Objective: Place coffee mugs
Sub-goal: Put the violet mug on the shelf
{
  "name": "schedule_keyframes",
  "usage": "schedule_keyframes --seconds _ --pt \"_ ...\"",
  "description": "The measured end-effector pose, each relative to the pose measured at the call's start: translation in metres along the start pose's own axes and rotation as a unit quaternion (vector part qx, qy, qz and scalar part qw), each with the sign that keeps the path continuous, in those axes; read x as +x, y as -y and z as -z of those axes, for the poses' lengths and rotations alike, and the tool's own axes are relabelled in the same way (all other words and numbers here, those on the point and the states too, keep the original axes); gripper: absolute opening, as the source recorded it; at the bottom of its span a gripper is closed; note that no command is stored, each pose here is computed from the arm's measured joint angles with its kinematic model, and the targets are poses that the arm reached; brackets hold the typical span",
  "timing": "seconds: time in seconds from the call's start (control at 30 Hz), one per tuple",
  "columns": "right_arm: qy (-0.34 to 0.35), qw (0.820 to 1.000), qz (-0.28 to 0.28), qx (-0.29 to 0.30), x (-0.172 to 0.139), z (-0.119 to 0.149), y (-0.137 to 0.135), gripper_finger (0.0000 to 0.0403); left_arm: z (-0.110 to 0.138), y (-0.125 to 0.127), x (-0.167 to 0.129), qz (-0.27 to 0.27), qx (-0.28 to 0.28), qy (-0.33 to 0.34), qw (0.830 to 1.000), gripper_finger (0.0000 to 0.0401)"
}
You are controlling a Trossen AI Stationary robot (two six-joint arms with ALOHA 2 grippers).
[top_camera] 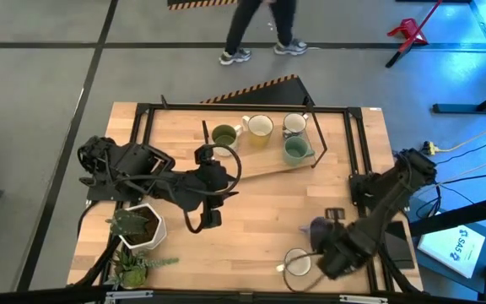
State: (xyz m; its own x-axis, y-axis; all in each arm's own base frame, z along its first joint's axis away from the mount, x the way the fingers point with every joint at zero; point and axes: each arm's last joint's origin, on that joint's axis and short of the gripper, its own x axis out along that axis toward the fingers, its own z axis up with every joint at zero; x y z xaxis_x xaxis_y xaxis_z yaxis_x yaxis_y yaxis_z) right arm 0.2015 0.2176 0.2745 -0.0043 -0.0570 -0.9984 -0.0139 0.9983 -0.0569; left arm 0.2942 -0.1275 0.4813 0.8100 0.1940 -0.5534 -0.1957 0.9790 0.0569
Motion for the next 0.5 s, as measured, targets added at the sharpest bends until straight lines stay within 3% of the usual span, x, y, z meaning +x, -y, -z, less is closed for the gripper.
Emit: schedule_keyframes --seconds 0.1,0.27,0.5 --pt "-0.044 0.998 0.014 0.049 0.006 0.016 -0.005 0.0143 0.0 0.0 0.0 0.0 0.0 0.0 1.0 0.0142" --pt "-0.058 0.995 0.023 0.079 0.022 0.024 -0.008 0.0143 -0.001 -0.002 0.002 -0.001 -0.003 -0.001 1.0 0.0142" --pt "-0.018 0.996 0.037 0.085 0.046 0.015 -0.001 0.0143 -0.002 -0.006 0.004 0.004 -0.006 -0.006 1.0 0.0142"
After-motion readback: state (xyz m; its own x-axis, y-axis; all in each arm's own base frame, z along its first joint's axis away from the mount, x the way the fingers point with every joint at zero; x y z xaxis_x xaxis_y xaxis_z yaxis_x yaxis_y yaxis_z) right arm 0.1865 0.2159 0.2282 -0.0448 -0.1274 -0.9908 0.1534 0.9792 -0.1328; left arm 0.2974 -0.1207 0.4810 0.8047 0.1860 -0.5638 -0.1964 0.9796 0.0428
